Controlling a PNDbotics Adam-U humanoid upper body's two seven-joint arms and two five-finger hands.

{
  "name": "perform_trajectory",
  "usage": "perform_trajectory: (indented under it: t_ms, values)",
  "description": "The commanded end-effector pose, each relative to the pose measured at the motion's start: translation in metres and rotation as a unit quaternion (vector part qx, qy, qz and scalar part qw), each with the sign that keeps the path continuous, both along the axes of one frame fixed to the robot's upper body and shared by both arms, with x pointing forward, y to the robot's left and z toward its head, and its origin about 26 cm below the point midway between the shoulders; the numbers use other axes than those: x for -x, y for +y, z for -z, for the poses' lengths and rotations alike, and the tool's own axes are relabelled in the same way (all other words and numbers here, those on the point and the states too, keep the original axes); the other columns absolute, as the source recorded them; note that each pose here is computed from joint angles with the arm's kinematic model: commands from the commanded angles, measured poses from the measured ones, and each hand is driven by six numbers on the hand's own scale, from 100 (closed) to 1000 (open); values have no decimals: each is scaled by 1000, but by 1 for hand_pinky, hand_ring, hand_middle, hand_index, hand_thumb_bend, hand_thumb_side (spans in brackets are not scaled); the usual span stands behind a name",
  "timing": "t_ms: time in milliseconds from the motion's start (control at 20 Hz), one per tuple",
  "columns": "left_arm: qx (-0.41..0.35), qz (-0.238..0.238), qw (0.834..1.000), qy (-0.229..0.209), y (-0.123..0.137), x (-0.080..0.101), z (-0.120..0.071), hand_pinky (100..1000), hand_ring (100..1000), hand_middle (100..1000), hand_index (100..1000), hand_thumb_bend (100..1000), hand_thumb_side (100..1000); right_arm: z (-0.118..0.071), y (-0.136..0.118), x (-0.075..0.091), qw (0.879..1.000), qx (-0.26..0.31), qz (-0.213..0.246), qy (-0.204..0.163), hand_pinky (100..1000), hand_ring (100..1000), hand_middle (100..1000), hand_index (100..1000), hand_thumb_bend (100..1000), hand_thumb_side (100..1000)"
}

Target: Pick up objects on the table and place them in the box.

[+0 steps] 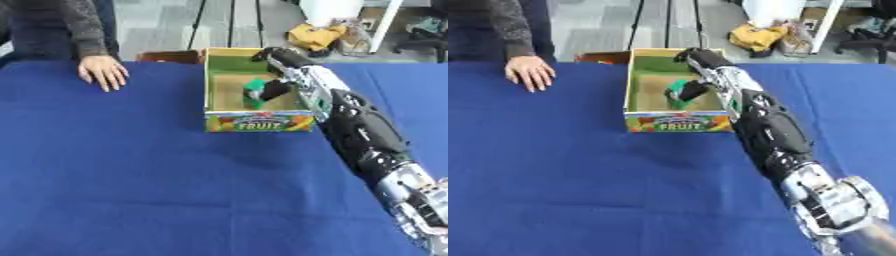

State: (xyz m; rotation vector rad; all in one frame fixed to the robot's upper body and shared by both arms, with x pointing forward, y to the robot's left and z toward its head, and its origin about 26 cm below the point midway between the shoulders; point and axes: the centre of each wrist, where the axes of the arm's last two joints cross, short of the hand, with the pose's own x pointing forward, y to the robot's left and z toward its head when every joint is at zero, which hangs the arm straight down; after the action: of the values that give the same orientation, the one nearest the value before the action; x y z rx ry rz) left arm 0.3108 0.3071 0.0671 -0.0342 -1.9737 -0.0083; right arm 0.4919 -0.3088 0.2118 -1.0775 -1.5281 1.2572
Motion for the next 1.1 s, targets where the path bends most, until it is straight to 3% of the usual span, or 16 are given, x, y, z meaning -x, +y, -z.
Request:
perform_trajectory:
  t_ms: [50,250,700,1100]
  values:
    - [-4,-9,1000,-9,6,2,-5,678,914,749,740,579,720,-37,-10,10,996,6,-35,-79,542,687,810,878,465,405]
    - [-5,-23,1000,-5,11,5,-2,678,914,749,740,578,720,-38,-16,26,990,35,-88,-109,522,656,792,873,486,355]
    - [-7,-36,999,-7,16,6,-3,678,914,749,739,578,719,-7,-40,72,976,47,-196,-88,498,606,760,852,445,357]
    - [-9,-36,999,-8,16,6,-3,678,915,749,739,578,719,18,-45,113,978,0,-205,-35,469,551,751,851,434,370]
